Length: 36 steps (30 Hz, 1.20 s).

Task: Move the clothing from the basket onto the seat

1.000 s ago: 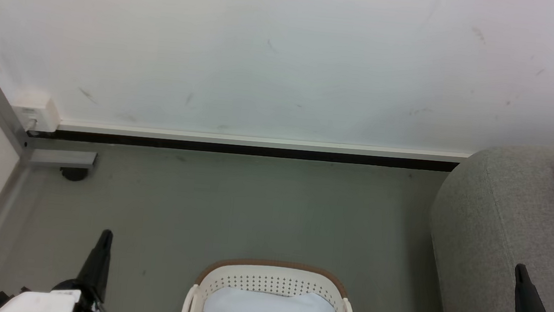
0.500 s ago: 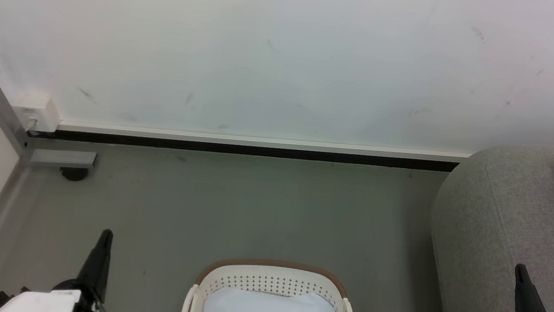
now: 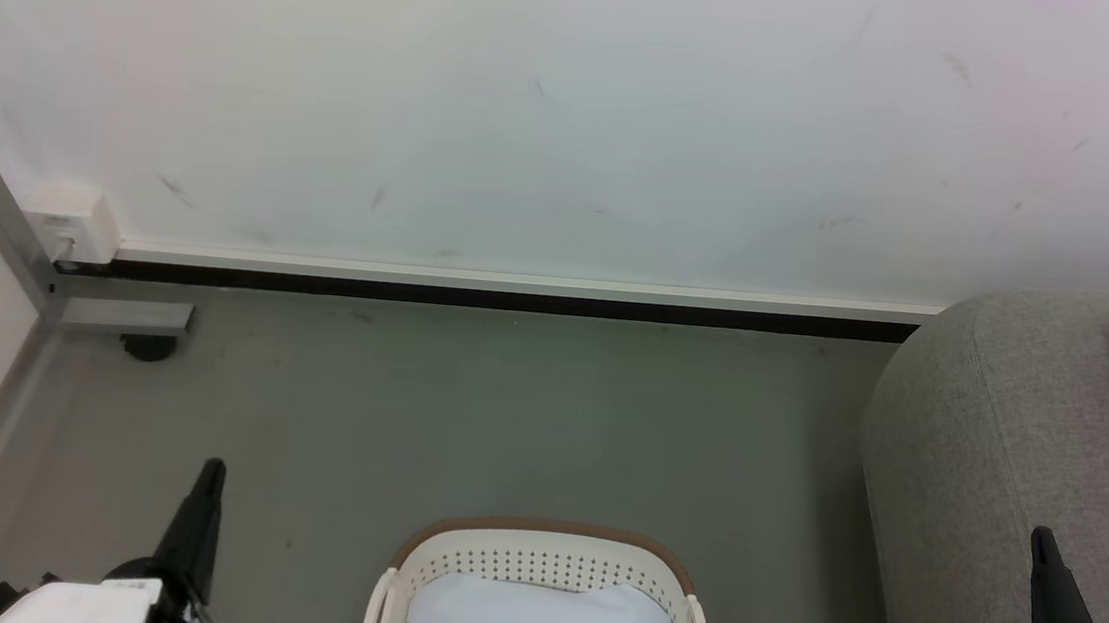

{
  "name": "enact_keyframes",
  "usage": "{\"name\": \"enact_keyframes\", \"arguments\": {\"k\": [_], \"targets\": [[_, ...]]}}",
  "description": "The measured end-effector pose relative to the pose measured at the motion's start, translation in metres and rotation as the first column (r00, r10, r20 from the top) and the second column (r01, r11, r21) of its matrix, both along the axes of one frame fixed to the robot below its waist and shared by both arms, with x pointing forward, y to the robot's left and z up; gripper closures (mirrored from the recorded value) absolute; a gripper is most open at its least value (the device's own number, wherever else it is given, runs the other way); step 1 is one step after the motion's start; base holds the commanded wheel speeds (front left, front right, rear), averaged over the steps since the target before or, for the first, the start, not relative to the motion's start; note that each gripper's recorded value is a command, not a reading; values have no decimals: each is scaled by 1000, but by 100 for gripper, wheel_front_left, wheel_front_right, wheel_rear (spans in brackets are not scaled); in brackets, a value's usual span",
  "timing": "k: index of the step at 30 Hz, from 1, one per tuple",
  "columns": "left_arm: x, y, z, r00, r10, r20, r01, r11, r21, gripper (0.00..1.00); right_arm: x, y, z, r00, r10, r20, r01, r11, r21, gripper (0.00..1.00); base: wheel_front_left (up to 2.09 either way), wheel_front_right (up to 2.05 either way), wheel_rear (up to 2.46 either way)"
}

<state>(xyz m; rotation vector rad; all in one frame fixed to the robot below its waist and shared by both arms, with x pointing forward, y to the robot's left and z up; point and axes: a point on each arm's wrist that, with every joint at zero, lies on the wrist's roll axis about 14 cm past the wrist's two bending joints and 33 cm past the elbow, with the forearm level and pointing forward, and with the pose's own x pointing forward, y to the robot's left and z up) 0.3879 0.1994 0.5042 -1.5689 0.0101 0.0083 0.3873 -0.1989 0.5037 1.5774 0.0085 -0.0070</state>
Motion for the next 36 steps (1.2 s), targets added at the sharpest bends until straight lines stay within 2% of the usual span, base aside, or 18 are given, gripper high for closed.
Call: {"name": "enact_keyframes", "arguments": {"k": [36], "targets": [[0,0,0,1000,0,0,0,1000,0,100,0,0,0,1000,0,0,0,1000,0,100,0,0,0]]}}
